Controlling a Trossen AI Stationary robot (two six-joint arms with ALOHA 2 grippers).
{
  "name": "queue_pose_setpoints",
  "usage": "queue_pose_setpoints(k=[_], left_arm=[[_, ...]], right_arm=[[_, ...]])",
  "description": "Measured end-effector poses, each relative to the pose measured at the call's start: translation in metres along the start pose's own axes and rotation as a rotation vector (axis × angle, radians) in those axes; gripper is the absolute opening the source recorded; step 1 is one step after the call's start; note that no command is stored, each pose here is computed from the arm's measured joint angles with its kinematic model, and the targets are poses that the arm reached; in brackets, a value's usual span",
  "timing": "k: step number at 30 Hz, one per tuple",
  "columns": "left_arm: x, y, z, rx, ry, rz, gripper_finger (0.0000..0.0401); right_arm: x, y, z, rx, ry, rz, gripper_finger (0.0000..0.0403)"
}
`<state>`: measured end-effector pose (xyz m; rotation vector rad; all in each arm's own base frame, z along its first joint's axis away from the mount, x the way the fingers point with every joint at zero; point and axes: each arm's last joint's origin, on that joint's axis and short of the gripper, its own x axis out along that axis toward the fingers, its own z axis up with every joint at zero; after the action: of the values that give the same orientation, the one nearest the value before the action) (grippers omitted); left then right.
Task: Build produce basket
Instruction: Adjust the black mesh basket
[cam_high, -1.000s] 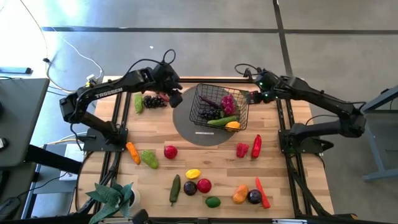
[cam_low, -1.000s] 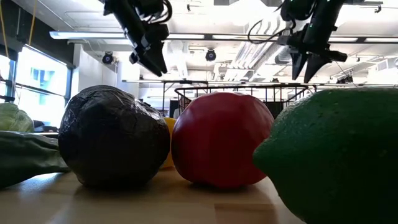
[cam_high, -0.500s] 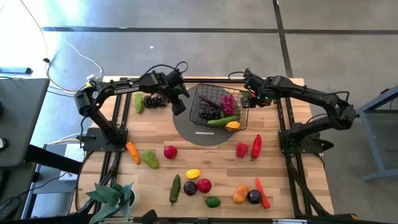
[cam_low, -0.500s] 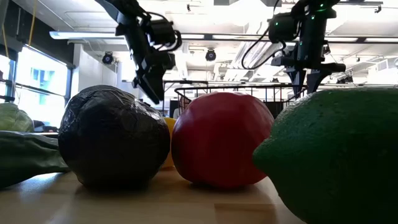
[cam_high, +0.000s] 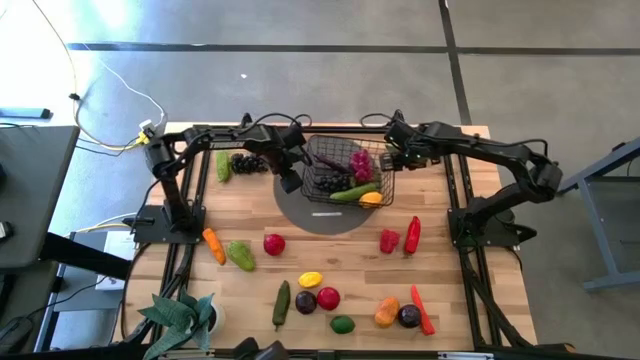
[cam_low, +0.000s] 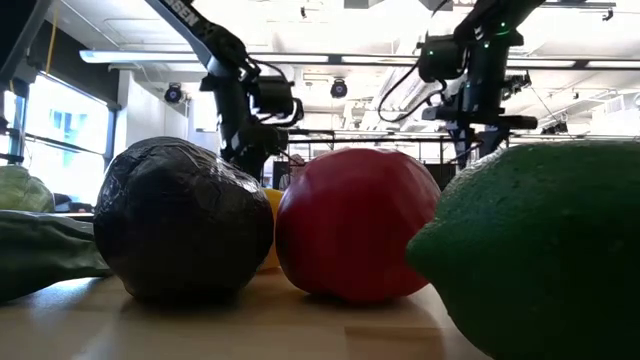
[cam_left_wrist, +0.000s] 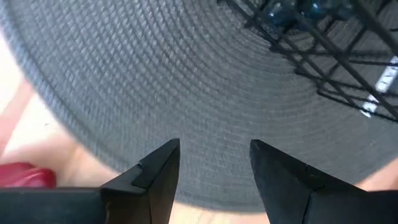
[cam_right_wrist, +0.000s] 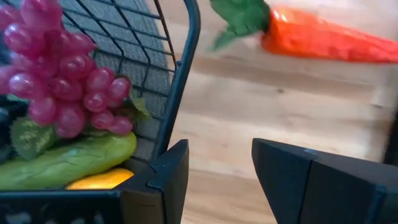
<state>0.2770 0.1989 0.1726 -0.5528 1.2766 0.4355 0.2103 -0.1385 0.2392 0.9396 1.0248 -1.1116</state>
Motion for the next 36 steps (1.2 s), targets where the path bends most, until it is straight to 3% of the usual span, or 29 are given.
queue_pose_setpoints(k=[21,26,32,36], left_arm=[[0.010,0.000,0.005,0.081,-0.021,-0.050,0.0184],[0.000,-0.001,0.003,0.060,-0.038,-0.028,0.0184],[-0.026,-0.001,0.000,0.051,-0.097,0.085,0.0184],[-0.038,-0.003,-0.002,0.052,-0.128,0.089,0.0184]], right_arm=[[0.003,0.010,0.014,0.057,-0.155,0.057,0.0160],[0.004,0.011,0.012,0.059,-0.109,0.093,0.0160],[0.003,0.014,0.013,0.058,-0.108,0.125,0.0160],[0.003,0.014,0.013,0.059,-0.115,0.122,0.0160]])
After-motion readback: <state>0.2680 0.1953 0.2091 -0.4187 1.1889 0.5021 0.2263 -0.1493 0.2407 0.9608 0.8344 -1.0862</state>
